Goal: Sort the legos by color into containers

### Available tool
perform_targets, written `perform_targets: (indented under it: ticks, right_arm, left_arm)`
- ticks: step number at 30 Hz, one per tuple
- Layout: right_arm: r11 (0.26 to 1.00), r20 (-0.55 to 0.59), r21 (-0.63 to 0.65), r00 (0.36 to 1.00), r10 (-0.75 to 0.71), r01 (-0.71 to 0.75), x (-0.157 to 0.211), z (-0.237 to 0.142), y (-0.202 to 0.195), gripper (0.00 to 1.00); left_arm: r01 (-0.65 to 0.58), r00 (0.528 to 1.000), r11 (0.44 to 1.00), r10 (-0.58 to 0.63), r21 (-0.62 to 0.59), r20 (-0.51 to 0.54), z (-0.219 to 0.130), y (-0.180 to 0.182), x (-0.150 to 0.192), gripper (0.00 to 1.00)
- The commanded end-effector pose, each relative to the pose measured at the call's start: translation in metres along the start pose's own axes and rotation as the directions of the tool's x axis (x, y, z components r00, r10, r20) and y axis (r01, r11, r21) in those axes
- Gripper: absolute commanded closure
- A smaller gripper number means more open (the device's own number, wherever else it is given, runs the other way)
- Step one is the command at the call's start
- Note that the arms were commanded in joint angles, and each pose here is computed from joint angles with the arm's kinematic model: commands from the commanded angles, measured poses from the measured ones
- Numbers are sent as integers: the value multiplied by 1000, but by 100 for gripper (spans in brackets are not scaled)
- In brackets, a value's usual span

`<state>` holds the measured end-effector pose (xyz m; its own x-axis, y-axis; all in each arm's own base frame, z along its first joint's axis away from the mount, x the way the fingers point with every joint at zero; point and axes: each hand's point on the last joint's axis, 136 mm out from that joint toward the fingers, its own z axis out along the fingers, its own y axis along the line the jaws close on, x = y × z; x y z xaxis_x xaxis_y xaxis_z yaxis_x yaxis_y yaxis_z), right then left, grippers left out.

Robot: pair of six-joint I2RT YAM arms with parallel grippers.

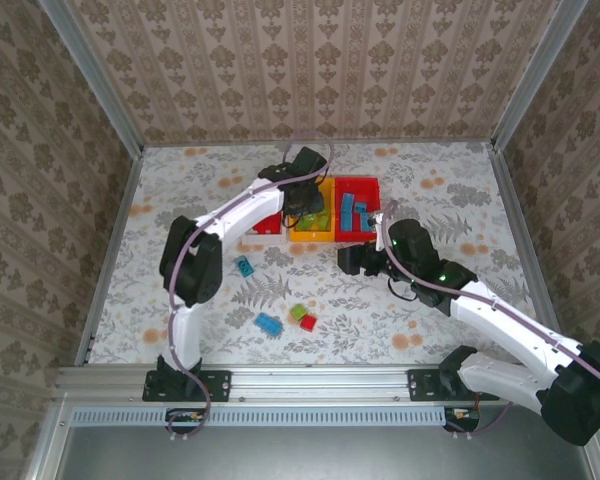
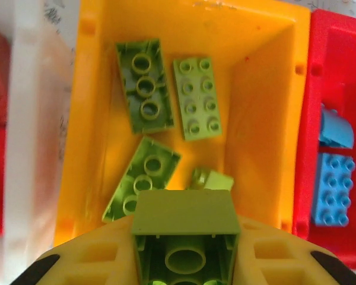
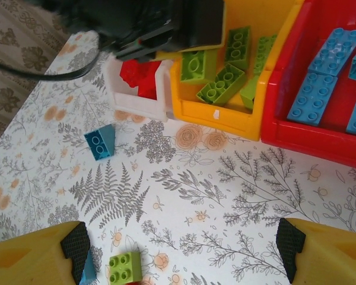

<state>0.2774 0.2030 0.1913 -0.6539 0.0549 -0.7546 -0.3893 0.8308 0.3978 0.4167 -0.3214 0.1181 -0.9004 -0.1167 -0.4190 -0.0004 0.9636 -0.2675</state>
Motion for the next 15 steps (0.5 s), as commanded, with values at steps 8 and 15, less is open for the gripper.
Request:
perform_targets:
  ticks: [8, 15]
  right_arm:
    - [999, -48, 36, 999, 9, -8, 14, 0, -11, 15]
    - [992, -142, 4, 982, -124, 125, 35, 18, 0, 15]
  left_arm:
    - [-87, 993, 996, 88, 21, -83, 37, -7, -6, 52]
    - [-80, 997, 996, 80, 33, -22, -2, -12, -22, 40]
